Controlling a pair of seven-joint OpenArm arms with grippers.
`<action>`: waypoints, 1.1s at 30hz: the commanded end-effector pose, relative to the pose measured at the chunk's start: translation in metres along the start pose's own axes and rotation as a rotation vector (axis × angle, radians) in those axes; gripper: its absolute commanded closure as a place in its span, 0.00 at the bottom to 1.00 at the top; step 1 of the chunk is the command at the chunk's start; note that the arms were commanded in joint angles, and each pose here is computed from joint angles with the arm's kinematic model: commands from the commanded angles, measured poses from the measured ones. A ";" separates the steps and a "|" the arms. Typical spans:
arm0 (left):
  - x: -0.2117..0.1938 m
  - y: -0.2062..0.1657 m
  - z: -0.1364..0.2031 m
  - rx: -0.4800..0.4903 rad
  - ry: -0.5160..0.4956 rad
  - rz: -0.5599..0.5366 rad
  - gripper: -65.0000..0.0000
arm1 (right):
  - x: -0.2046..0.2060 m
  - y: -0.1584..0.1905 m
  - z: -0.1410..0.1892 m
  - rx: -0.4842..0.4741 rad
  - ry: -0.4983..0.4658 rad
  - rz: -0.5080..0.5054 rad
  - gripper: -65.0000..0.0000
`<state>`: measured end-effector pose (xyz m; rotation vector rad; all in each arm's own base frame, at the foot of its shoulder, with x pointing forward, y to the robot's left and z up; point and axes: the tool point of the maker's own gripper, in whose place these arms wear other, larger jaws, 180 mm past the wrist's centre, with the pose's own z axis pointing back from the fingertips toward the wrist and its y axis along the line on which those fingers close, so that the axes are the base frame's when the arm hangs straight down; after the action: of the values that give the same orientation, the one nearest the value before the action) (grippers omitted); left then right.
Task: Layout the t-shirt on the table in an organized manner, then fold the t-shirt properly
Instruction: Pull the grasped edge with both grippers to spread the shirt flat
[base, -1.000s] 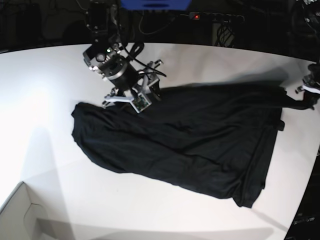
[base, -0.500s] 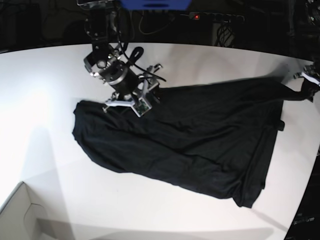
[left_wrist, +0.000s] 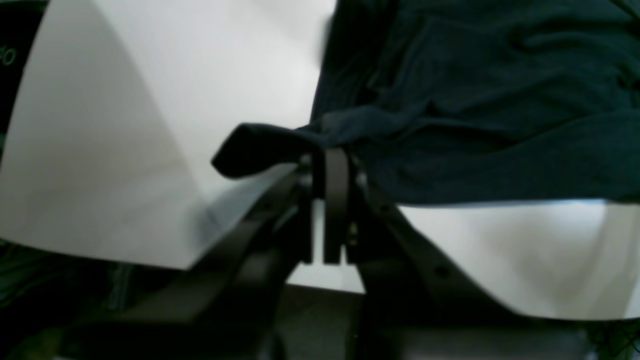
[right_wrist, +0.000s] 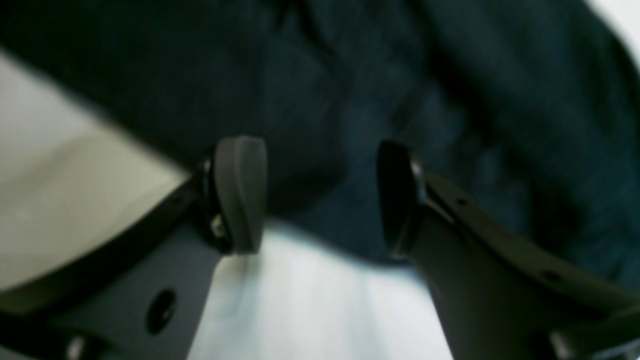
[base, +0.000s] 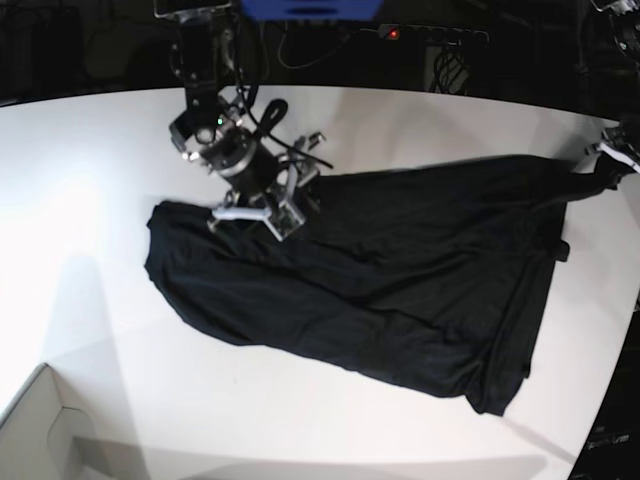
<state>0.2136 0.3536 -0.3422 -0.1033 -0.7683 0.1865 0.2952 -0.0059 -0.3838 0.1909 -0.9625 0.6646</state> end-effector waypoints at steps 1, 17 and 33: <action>0.013 0.002 0.004 0.002 -0.035 -0.023 1.00 | 0.019 -0.008 -0.001 -0.012 -0.057 0.012 0.44; 0.013 0.003 0.004 0.003 -0.037 -0.019 1.00 | 0.005 0.008 -0.019 0.083 -0.002 0.122 0.51; 0.021 -0.002 0.004 -0.008 -0.056 -0.024 1.00 | -0.017 0.006 0.013 0.062 0.026 0.154 1.00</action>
<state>0.2191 0.3520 -0.3393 -0.1103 -0.7810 0.1863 0.2668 -0.0177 -0.4054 0.1528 -0.8771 0.8452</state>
